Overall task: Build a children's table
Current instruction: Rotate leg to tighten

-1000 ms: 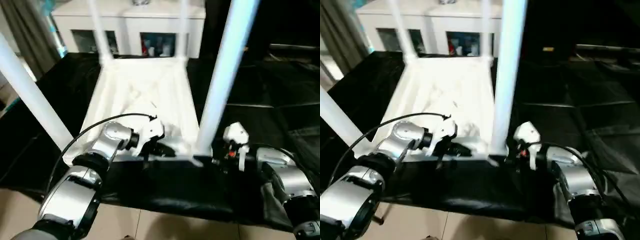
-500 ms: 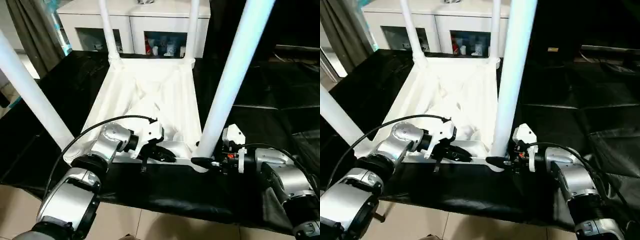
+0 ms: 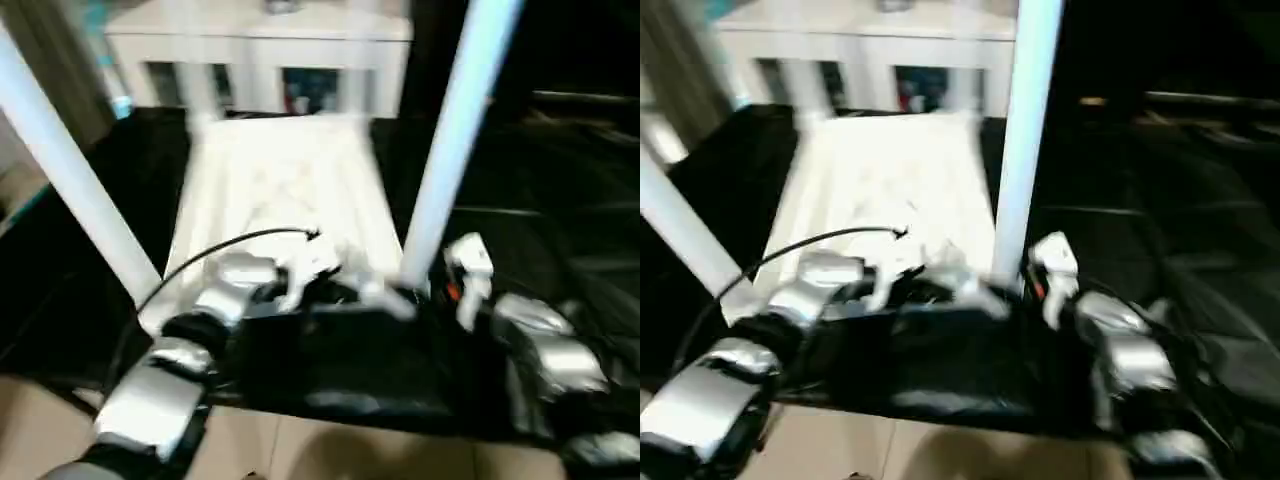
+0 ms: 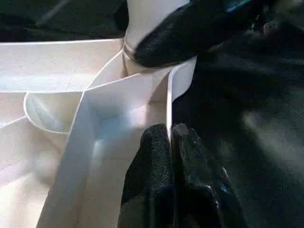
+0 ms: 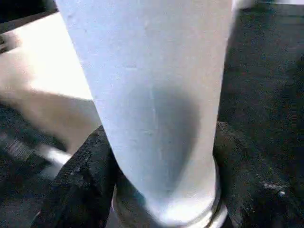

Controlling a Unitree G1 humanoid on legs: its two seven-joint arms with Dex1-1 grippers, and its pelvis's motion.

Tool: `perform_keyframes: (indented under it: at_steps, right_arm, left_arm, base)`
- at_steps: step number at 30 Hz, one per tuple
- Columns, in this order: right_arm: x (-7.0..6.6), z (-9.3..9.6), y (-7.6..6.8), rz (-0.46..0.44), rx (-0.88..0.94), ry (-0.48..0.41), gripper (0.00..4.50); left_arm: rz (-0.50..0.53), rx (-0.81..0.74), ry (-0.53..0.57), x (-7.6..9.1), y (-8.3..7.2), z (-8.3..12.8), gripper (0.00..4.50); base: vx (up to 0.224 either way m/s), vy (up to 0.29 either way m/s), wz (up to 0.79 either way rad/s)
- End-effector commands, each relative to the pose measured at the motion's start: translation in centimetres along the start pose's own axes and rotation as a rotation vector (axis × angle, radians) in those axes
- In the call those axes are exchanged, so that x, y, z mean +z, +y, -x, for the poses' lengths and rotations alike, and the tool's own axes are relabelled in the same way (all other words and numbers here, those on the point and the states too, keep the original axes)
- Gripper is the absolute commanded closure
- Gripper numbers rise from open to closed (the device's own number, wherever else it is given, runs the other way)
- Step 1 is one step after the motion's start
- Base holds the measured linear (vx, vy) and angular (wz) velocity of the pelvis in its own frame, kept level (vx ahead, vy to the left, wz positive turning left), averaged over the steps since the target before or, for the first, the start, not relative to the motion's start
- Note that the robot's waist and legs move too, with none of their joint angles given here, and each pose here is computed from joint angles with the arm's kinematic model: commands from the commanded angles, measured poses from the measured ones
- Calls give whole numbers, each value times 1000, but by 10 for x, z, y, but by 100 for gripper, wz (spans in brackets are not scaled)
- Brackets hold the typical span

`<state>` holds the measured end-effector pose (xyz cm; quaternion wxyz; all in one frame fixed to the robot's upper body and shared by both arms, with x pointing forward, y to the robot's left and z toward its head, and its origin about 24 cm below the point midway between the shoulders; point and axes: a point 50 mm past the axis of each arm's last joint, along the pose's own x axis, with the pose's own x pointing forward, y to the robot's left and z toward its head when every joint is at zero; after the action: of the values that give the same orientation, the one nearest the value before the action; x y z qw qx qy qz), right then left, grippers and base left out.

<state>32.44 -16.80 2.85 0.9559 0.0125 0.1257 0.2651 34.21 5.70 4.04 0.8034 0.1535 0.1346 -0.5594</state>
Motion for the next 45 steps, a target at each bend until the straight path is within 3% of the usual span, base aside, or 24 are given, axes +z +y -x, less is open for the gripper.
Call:
perform_keyframes:
  at_steps: [1,3,5,7,8,9,10,12,20,25,29,38,45]
  right_arm:
    - [-23,-8,9,-34,-83,123,193]
    - [-23,-12,13,-41,-88,121,193]
    - [-20,-24,29,-19,-55,105,193]
    - [-18,-27,34,3,-32,88,193]
    - [-16,-29,37,3,-18,70,158]
    - [-15,-29,37,-3,-14,63,158]
    - [-14,-28,37,6,-6,56,158]
    - [-10,-26,35,30,23,41,117]
    - [1,9,20,126,358,46,117]
    - [6,25,11,155,447,68,117]
    - [12,43,0,198,520,107,117]
    - [10,46,6,212,613,160,117]
    - [8,46,9,194,632,161,182]
  left_arm:
    - [-29,2,-75,26,-7,-20,450]
    - [-24,8,-77,27,-8,-23,450]
    - [-23,6,-80,31,-14,-31,450]
    - [-24,8,-80,32,-15,-33,450]
    - [-23,3,-77,32,-15,-33,450]
    - [-22,-1,-75,31,-15,-33,450]
    - [-22,-4,-72,31,-15,-32,450]
    - [-24,-12,-67,28,-14,-29,450]
    - [-57,-123,-35,18,-7,-9,450]
    - [-78,-211,-35,16,-6,1,450]
    - [-94,-373,-25,10,-9,17,450]
    - [-88,-452,-16,7,-10,25,450]
    - [-90,-451,-25,7,-9,27,450]
  base:
    - [0,0,0]
    - [0,0,0]
    - [0,0,0]
    - [0,0,0]
    - [0,0,0]
    - [0,0,0]
    - [0,0,0]
    - [0,0,0]
    - [0,0,0]
    - [0,0,0]
    - [0,0,0]
    - [0,0,0]
    - [0,0,0]
